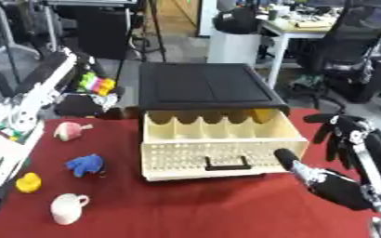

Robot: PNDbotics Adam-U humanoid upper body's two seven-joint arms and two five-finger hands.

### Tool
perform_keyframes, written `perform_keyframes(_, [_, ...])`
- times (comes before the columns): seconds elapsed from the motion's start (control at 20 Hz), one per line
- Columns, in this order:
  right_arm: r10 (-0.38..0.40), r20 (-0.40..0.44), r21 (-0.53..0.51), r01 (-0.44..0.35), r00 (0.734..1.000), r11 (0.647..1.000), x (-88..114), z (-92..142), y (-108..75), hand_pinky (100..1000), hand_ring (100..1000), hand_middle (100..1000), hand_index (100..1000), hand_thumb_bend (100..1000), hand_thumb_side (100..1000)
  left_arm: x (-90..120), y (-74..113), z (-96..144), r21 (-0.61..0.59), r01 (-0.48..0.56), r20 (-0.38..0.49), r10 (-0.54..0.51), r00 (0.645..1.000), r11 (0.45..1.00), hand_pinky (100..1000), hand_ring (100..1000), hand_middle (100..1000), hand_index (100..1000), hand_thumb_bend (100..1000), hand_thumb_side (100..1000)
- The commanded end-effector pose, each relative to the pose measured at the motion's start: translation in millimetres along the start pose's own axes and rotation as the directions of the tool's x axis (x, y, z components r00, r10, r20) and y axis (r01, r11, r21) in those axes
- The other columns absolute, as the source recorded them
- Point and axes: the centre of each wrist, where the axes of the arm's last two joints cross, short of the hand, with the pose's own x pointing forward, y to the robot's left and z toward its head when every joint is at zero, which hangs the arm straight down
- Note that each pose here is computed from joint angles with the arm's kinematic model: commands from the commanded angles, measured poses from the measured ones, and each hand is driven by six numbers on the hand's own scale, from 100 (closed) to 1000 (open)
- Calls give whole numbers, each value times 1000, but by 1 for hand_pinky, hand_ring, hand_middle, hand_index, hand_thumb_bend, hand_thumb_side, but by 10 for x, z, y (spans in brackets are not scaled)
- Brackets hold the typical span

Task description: Pick up objects from table and place into drawer.

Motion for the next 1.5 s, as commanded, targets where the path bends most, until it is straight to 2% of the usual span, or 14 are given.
perform_keyframes(0.05, [-4, 49, -9, 5, 999, 1000, 75, -71, -64, 105, 294, 428, 744, 621, 712, 116, -85, -169, 15, -17, 31, 16, 999, 1000, 100, 124, 140, 481, 317, 265])
perform_keyframes(0.3, [-19, 86, -1, 19, 996, 1000, 125, -132, -56, 105, 294, 428, 744, 622, 712, 208, -316, -340, 22, -46, 61, 44, 997, 999, 100, 124, 140, 482, 312, 264])
perform_keyframes(0.5, [-23, 98, 1, 23, 995, 1000, 141, -154, -57, 105, 294, 428, 744, 621, 712, 272, -417, -384, 15, -37, 91, 35, 995, 999, 100, 127, 143, 484, 319, 263])
perform_keyframes(1.35, [-20, 100, 2, 20, 995, 1000, 133, -153, -69, 106, 295, 429, 744, 623, 712, 448, -523, -359, -46, 17, 167, -9, 986, 999, 100, 136, 153, 490, 346, 260])
perform_keyframes(1.45, [-20, 99, 3, 20, 995, 1000, 133, -152, -69, 105, 294, 429, 744, 624, 712, 448, -534, -358, -53, 27, 169, -18, 985, 998, 100, 146, 167, 501, 375, 269])
perform_keyframes(1.5, [-20, 99, 3, 20, 995, 1000, 132, -151, -69, 106, 294, 429, 745, 624, 712, 446, -541, -357, -60, 34, 171, -24, 985, 998, 100, 176, 198, 526, 437, 287])
